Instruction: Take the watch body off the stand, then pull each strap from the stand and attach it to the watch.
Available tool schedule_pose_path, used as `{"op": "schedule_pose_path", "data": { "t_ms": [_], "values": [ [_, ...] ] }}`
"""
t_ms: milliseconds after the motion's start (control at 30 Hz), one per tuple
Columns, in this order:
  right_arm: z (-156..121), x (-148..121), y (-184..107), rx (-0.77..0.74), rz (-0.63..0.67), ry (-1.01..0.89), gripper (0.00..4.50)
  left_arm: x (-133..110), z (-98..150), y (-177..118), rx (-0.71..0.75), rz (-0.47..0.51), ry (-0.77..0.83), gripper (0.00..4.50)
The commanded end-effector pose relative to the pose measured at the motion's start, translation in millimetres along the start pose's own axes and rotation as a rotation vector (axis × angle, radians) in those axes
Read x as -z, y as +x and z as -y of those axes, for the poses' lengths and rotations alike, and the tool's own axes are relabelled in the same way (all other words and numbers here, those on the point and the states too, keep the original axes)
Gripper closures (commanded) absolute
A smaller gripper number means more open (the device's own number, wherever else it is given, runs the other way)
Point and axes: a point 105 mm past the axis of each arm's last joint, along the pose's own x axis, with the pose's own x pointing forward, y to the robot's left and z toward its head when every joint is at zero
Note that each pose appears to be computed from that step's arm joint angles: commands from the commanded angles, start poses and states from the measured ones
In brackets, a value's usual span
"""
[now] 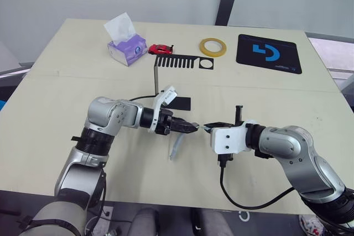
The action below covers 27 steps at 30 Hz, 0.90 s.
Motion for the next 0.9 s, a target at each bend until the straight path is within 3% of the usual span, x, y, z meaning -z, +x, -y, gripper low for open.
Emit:
{"op": "schedule_pose_path", "data": {
  "t_ms": [33, 900],
  "values": [
    [6.5, -11.9, -2.7, 0.023, 0.035, -0.037, 4.5, -9.8, 5.5, 0.1, 0.014, 0.021, 0.038, 2.76],
    [4.5, -13.9, 3.6, 0.007, 0.026, -0.045, 4.5, -10.9, 9.7, 4.8, 0.023, 0.041, 0.031, 2.76]
  ]
}}
